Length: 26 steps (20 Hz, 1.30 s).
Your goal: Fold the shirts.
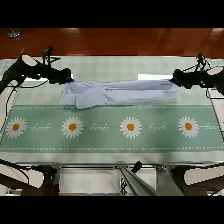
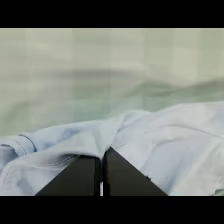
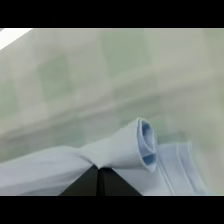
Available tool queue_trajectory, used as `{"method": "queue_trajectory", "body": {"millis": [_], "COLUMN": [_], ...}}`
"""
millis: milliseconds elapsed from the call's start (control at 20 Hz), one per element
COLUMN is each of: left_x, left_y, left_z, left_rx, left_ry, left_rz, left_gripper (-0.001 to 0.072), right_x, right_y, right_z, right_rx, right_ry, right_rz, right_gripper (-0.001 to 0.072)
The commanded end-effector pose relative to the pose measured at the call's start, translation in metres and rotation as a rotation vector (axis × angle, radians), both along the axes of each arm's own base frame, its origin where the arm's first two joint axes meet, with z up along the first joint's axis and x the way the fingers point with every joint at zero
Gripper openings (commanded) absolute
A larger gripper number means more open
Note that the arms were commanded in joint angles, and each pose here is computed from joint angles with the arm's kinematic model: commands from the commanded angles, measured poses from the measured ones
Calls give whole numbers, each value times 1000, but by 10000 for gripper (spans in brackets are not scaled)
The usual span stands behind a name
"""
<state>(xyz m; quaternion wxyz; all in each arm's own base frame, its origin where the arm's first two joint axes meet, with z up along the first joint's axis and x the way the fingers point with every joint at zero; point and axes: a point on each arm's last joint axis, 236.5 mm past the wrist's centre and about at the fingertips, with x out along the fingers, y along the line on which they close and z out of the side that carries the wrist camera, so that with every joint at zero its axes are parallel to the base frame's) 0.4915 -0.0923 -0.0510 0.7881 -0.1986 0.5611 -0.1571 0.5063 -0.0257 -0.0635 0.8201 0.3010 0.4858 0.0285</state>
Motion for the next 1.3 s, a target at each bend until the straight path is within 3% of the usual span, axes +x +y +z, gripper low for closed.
{"method": "queue_trajectory", "body": {"millis": [0,50,150,200,350,400,450,500,650,850,1000,1050,1100,1150,1200,1250], "left_x": [-29,-34,-45,-50,-69,-69,-68,-64,-54,-51,-47,-45,-42,-38,-34,-32], "left_y": [-5,-5,-4,-2,1,1,0,-1,-7,-18,-32,-37,-42,-48,-55,-62], "left_z": [-15,-14,-11,-10,-2,5,14,26,62,88,94,95,96,98,100,102], "left_rx": [-11,-18,-29,-36,-55,-63,-69,-69,-62,-64,-88,-90,-89,-89,-92,-98], "left_ry": [127,144,182,203,259,252,230,193,66,-17,-42,-54,-73,-91,-112,-129], "left_rz": [-75,-84,-102,-110,-145,-144,-141,-136,-143,-162,-165,-167,-166,-165,-163,-164], "left_gripper": [48,122,369,470,490,490,490,490,490,490,476,419,419,419,415,311], "right_x": [-25,-31,-41,-45,-53,-52,-48,-47,-60,-75,-70,-66,-63,-60,-57,-56], "right_y": [-3,-5,-5,-3,-10,-19,-31,-45,-71,-56,-28,-17,-9,-2,5,9], "right_z": [-20,-24,-28,-28,-20,-11,0,8,12,-10,-24,-26,-28,-28,-27,-24], "right_rx": [-67,-87,-104,-101,-137,-159,-168,-166,-31,186,260,271,262,251,250,256], "right_ry": [97,122,155,165,172,158,132,115,146,234,266,266,262,255,251,248], "right_rz": [91,115,150,167,203,180,138,85,-34,-36,-11,0,14,25,36,37], "right_gripper": [20,21,62,203,401,517,574,586,587,587,586,581,565,532,333,143]}}
